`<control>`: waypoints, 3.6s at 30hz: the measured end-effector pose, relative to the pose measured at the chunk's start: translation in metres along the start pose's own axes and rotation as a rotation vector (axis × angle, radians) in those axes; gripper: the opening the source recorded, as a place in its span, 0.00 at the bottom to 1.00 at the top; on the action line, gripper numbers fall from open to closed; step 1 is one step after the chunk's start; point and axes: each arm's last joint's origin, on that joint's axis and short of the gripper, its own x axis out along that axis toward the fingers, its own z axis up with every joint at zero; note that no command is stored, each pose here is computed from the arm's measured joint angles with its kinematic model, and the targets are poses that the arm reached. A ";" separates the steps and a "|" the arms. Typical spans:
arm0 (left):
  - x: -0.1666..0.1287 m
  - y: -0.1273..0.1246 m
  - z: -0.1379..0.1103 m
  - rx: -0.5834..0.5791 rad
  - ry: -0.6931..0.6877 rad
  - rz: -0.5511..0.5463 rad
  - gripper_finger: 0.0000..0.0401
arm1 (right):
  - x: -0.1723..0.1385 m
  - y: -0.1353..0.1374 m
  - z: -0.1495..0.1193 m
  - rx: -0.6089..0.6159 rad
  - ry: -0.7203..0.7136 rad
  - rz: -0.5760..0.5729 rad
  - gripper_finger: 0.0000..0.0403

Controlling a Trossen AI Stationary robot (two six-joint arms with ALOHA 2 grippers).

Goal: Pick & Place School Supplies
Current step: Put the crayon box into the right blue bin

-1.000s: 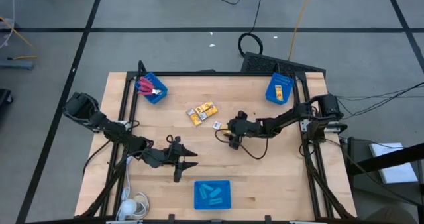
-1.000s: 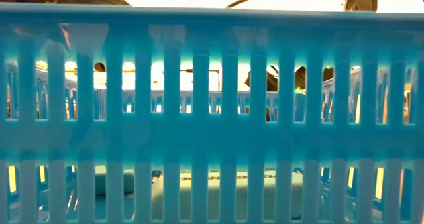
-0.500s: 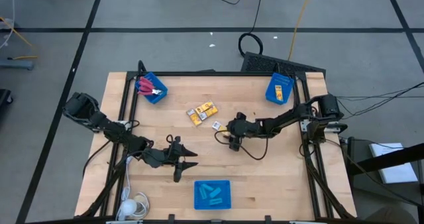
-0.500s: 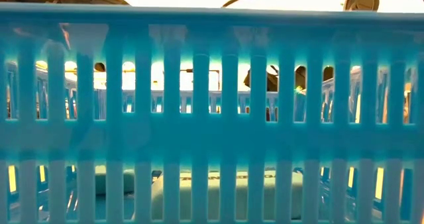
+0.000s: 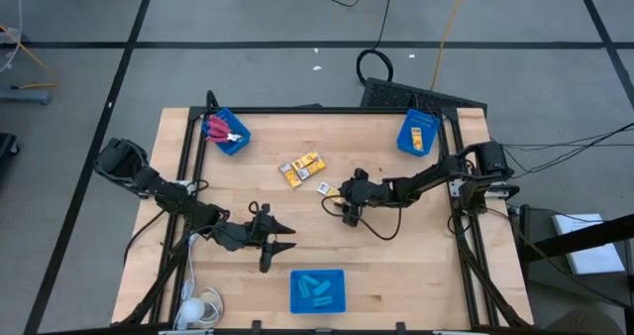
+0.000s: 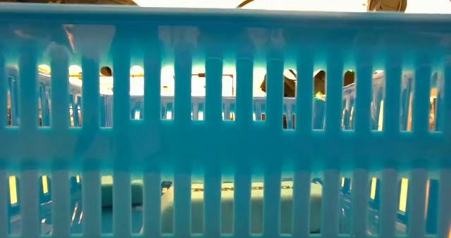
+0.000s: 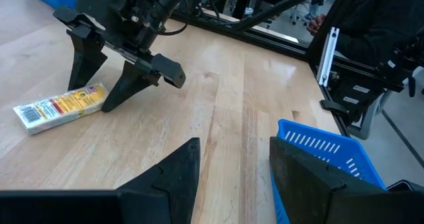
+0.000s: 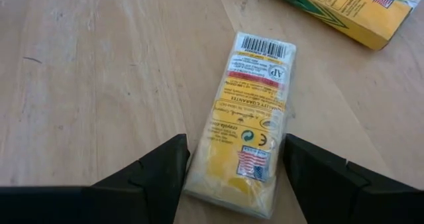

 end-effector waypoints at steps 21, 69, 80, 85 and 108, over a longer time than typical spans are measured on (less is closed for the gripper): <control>0.000 0.000 0.000 0.000 0.000 0.000 0.46 | 0.000 -0.001 0.000 -0.009 -0.009 -0.043 0.42; 0.000 0.000 0.000 0.007 -0.001 0.001 0.46 | -0.068 0.019 0.035 0.008 -0.080 0.040 0.41; 0.000 0.000 0.000 0.008 -0.002 0.000 0.46 | -0.082 0.017 0.032 0.056 -0.004 0.032 0.41; 0.000 0.000 0.001 0.003 -0.008 -0.001 0.46 | -0.104 0.010 0.030 0.153 0.065 0.007 0.41; 0.000 0.000 0.001 0.004 -0.011 0.005 0.46 | -0.189 -0.049 0.029 0.517 -0.008 -0.382 0.41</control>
